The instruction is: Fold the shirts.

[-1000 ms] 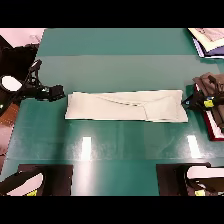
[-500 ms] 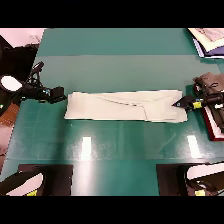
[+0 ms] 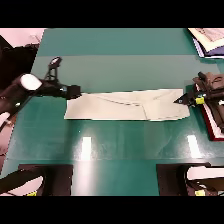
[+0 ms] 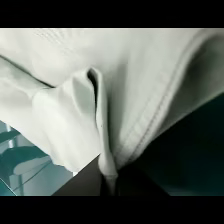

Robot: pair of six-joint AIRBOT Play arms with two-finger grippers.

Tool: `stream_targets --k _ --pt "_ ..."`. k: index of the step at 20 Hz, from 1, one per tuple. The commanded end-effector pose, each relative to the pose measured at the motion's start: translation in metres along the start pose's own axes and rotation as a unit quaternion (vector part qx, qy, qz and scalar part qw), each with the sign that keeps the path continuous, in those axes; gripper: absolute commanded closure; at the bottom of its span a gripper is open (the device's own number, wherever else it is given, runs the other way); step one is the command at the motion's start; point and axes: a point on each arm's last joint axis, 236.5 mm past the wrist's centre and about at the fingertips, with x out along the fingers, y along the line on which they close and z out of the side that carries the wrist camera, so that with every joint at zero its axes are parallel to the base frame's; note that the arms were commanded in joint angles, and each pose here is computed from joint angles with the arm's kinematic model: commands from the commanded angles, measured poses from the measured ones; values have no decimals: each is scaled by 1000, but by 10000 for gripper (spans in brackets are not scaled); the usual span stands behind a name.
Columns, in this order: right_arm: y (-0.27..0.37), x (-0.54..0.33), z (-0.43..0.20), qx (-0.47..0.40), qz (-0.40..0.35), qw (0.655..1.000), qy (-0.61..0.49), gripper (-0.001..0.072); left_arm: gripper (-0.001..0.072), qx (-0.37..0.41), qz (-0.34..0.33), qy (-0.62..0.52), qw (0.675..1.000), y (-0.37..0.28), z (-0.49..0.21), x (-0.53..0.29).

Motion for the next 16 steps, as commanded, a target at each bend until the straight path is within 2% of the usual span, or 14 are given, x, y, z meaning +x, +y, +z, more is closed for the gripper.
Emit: stream_targets --k 1,8,12,16 --pt "50 -28 6 -20 -9 999 -25 694 684 46 -35 22 998 -56 3 44" --pt "213 -36 15 -168 0 986 -20 694 684 117 -75 109 984 -134 -24 160" --pt "287 -17 3 -241 22 970 0 694 683 97 -86 119 984 -137 -32 184" --pt "326 10 -1 -273 39 961 29 694 683 109 -84 118 983 -135 -32 185"
